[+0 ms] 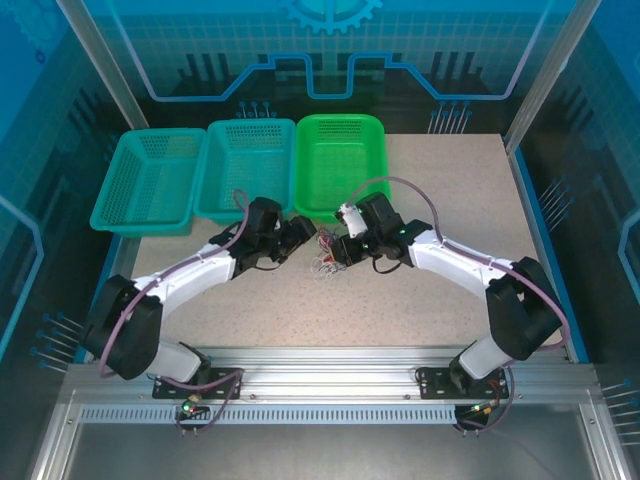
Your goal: Untangle the cables
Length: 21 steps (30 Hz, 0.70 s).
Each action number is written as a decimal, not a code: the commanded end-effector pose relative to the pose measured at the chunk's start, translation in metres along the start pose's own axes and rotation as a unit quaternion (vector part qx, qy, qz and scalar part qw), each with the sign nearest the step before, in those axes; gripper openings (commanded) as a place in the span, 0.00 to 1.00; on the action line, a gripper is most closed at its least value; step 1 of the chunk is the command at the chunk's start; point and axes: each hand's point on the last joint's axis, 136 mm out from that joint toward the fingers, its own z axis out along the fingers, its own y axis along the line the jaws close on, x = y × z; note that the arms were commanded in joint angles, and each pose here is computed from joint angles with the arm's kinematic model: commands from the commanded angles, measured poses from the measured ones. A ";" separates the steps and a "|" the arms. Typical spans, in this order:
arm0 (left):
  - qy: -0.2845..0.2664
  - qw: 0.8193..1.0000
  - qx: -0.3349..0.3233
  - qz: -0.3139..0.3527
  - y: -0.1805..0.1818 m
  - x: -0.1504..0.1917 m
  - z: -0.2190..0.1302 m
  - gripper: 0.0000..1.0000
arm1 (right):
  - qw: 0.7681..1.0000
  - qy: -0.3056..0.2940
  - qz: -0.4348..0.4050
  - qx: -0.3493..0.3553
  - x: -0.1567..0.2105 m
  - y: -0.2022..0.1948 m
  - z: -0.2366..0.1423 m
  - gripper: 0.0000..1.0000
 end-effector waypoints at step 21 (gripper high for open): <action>0.014 0.993 0.112 0.034 -0.059 -0.004 -0.003 0.58 | 0.999 0.015 -0.013 -0.033 0.006 0.011 -0.002 0.14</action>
